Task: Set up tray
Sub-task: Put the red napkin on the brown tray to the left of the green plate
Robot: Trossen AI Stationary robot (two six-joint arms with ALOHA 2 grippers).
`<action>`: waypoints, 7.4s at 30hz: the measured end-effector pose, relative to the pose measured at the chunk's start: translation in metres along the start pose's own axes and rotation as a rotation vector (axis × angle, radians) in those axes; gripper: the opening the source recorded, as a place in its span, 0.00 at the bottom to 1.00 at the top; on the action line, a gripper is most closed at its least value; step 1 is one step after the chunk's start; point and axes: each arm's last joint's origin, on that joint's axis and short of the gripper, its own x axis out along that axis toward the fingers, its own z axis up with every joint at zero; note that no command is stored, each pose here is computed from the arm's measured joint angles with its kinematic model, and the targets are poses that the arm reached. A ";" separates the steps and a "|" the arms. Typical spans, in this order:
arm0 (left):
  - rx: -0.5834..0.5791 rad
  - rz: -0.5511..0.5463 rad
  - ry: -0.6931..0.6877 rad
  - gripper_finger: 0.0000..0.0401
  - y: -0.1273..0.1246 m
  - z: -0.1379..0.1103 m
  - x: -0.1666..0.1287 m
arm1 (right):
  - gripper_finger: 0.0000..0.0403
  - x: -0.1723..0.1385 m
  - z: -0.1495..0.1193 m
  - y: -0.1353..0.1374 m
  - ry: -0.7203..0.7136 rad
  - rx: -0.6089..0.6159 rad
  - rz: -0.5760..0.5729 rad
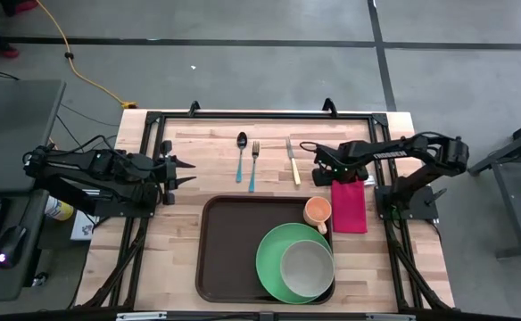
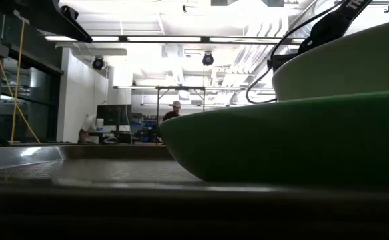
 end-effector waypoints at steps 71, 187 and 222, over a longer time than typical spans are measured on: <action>0.001 -0.036 0.056 0.43 -0.002 -0.006 0.000 | 0.00 -0.086 -0.022 -0.028 -0.311 -0.109 0.224; -0.155 -0.018 0.062 0.43 -0.001 -0.006 0.000 | 0.00 -0.083 -0.202 0.310 -0.241 -0.224 0.541; -0.155 -0.018 0.061 0.43 -0.001 -0.006 0.000 | 0.00 -0.173 -0.238 0.265 -0.239 -0.248 0.539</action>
